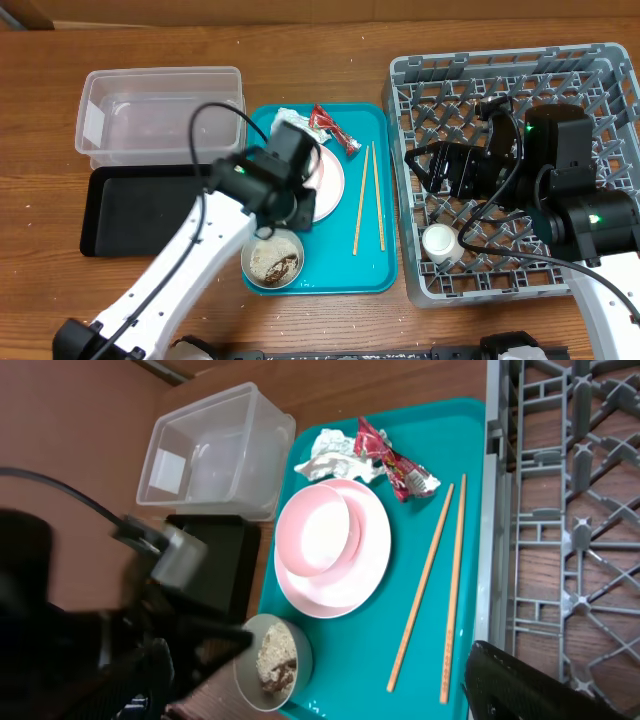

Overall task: Sort waste into correct bins and load items into the dishwasher
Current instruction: 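Grasp the bowl of food scraps with the left gripper, then tip the bowl over the black tray to dump the scraps, then return the emptied bowl to the teal tray with the left gripper, then pick the red wrapper and drop it into the clear bin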

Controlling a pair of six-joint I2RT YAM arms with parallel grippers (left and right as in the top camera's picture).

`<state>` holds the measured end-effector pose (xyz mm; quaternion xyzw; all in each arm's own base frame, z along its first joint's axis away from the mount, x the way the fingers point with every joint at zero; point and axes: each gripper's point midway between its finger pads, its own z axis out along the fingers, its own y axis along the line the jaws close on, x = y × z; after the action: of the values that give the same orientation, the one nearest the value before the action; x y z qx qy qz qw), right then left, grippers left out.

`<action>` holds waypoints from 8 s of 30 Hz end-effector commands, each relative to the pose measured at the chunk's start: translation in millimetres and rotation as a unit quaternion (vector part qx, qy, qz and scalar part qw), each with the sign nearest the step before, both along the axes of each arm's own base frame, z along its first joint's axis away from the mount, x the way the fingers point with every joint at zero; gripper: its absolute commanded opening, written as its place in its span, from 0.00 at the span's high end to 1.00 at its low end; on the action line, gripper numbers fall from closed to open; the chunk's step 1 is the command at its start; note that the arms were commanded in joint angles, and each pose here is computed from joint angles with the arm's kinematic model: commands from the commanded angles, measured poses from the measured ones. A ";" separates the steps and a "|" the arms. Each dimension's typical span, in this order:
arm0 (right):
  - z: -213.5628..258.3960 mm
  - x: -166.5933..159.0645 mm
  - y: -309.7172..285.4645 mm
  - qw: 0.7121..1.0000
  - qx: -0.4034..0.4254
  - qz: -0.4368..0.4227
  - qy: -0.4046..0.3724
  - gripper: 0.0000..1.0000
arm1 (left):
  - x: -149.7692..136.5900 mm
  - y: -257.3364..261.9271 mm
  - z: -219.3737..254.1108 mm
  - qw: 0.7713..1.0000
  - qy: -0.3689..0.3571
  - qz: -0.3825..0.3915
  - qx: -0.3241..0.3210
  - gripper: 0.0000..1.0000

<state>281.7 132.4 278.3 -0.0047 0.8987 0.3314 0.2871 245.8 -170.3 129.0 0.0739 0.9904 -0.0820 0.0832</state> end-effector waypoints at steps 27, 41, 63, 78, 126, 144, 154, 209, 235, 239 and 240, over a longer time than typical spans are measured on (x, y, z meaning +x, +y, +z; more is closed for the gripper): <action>-9.3 6.2 1.7 1.000 -0.004 0.004 0.023 0.06 | -41.8 -0.6 -126.6 0.993 0.021 0.019 0.118 0.96; -9.4 6.0 1.8 1.000 -0.003 0.004 0.023 0.05 | -31.7 -7.2 -25.6 0.998 -0.031 0.044 0.014 0.96; -10.4 4.9 1.5 1.000 -0.004 0.004 0.027 0.06 | 49.6 151.4 60.0 0.867 -0.137 0.115 -0.465 0.96; -10.8 4.4 1.5 1.000 -0.004 0.004 0.028 0.06 | 74.3 193.3 40.2 0.739 -0.150 0.189 -0.629 0.96; -10.0 5.3 1.7 1.000 -0.004 0.004 0.026 0.05 | 40.4 53.2 68.1 0.922 0.042 0.047 -0.383 0.96; -11.4 3.7 1.4 0.999 0.001 -0.004 0.037 0.05 | 66.4 -70.6 64.6 0.961 -0.057 -0.018 -0.270 0.96; -12.2 2.8 1.2 0.999 0.001 -0.003 0.040 0.04 | -6.0 -49.2 -15.5 0.998 -0.008 -0.048 -0.033 0.96; -17.8 2.1 1.1 0.999 -0.002 -0.004 0.053 0.00 | 206.6 -114.3 -17.3 0.979 -0.173 -0.017 -0.104 0.96; -18.9 0.9 0.8 0.998 -0.002 -0.004 0.056 0.00 | 235.1 122.8 41.2 0.960 -0.136 0.243 -0.016 0.24; -18.6 1.2 0.8 0.998 -0.002 -0.004 0.056 0.00 | 244.7 81.5 34.6 0.981 -0.168 0.100 0.007 0.25; -19.1 1.4 0.2 0.998 -0.004 -0.005 0.056 0.00 | 245.3 72.9 27.9 0.983 -0.167 0.078 0.015 0.24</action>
<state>280.6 132.1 252.6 0.0205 0.9174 0.3245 0.2295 493.8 -60.4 181.5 -0.1156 0.9533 -0.0476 0.2750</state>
